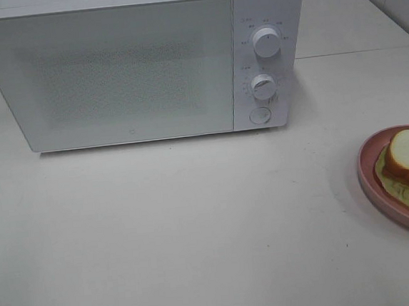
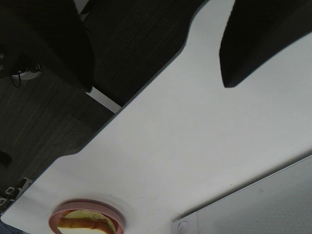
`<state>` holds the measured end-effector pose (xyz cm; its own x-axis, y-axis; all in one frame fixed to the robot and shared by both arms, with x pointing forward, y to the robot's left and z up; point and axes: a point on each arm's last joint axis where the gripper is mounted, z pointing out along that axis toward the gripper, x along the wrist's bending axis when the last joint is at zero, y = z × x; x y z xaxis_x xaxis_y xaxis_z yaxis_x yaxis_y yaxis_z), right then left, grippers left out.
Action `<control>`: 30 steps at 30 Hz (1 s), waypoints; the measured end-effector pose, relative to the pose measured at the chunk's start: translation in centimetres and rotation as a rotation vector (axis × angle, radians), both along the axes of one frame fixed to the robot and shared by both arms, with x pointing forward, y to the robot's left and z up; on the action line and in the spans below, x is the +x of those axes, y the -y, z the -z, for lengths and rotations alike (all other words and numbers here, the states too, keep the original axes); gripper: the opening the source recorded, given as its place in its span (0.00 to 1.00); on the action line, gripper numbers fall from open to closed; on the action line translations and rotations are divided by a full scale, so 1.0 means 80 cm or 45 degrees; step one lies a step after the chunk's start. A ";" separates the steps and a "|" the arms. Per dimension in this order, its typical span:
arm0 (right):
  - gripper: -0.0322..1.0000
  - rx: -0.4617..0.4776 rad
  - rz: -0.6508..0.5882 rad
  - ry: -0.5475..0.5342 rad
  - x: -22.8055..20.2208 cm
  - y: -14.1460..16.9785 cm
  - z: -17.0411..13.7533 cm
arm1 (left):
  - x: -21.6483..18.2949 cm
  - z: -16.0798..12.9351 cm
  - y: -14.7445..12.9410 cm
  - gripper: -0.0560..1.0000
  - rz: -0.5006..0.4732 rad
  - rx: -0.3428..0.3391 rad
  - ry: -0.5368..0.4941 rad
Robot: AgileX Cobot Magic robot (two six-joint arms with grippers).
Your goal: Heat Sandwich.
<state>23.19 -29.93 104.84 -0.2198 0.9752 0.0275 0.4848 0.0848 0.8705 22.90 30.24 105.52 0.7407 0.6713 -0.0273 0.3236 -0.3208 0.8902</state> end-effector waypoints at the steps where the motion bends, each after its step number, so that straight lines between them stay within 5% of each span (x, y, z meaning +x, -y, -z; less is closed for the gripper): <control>1: 0.62 0.000 0.000 0.000 0.000 0.000 0.000 | 0.000 0.000 0.000 0.70 0.000 -0.002 0.002; 11: 0.62 0.000 0.000 0.000 0.000 0.000 0.000 | 0.000 0.000 0.001 0.70 -0.051 -0.003 0.000; 22: 0.62 0.000 0.000 0.000 0.000 0.000 0.000 | 0.000 0.000 0.007 0.70 -0.720 0.000 0.003; 30: 0.62 0.000 0.000 0.000 0.000 0.000 0.000 | 0.002 0.000 0.009 0.70 -0.996 0.000 0.004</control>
<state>23.19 -29.93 104.84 -0.2198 0.9752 0.0275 0.4848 0.0848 0.8705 23.03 29.50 105.55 0.0522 0.9983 -0.0255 0.4529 -0.0009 0.8916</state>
